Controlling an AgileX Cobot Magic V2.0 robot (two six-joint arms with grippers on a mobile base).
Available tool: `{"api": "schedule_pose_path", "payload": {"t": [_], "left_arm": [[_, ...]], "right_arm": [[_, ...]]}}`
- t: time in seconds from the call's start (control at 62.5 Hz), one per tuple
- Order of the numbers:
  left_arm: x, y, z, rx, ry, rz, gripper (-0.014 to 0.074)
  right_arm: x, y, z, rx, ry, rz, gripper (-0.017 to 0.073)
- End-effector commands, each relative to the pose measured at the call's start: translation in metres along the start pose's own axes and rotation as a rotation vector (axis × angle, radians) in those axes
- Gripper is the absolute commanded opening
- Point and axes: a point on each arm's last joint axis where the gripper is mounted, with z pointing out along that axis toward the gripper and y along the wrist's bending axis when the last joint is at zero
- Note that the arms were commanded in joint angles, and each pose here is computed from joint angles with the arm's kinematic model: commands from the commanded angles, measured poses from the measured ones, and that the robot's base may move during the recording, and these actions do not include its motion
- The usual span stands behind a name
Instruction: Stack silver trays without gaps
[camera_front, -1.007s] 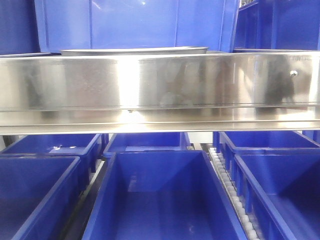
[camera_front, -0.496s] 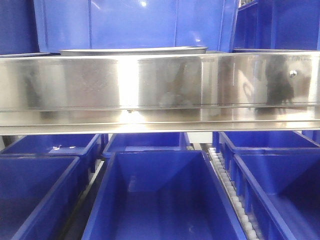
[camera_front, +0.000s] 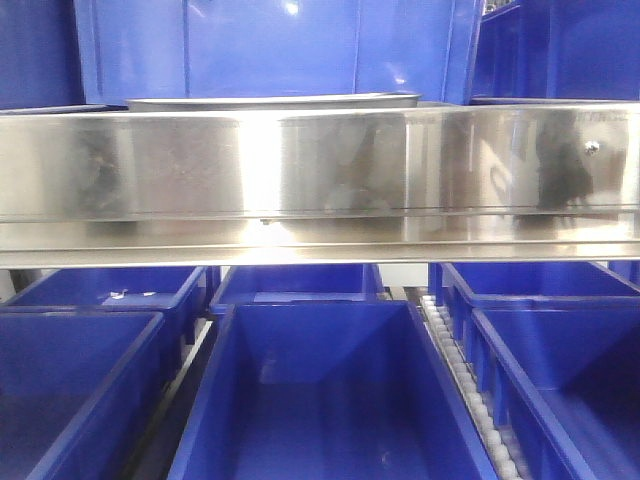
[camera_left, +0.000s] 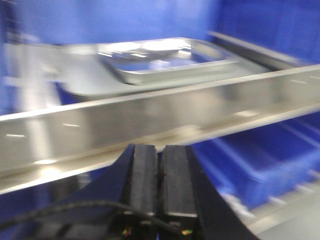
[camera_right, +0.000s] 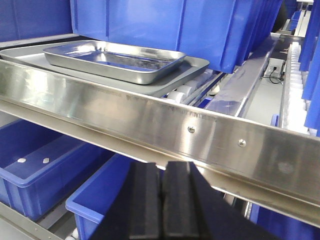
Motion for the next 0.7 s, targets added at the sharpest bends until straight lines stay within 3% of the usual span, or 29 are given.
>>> {"api": "schedule_pose_path", "payload": {"t": [0.0, 0.112, 0.384, 0.544, 0.608, 0.688], "left_arm": [[-0.014, 0.002, 0.000, -0.077, -0.113, -0.004, -0.0048], [0.000, 0.009, 0.006, -0.196, -0.154, -0.023, -0.0048], [0.057, 0.023, 0.021, -0.357, -0.289, -0.030, -0.0048], [0.088, 0.033, 0.033, -0.426, -0.413, -0.004, -0.0048], [0.087, 0.032, 0.033, -0.424, -0.389, 0.030, -0.0048], [0.086, 0.033, 0.032, -0.426, -0.405, 0.029, -0.0048]], "right_arm": [[-0.017, 0.001, -0.003, 0.000, -0.114, -0.021, 0.0052], [-0.017, 0.001, -0.003, 0.000, -0.114, -0.021, 0.0052], [-0.017, 0.001, -0.003, 0.000, -0.114, -0.021, 0.0052], [-0.017, 0.001, -0.003, 0.000, -0.114, -0.021, 0.0052], [-0.017, 0.001, -0.003, 0.000, -0.114, -0.021, 0.0052], [-0.017, 0.001, -0.003, 0.000, -0.114, -0.021, 0.0052]]}}
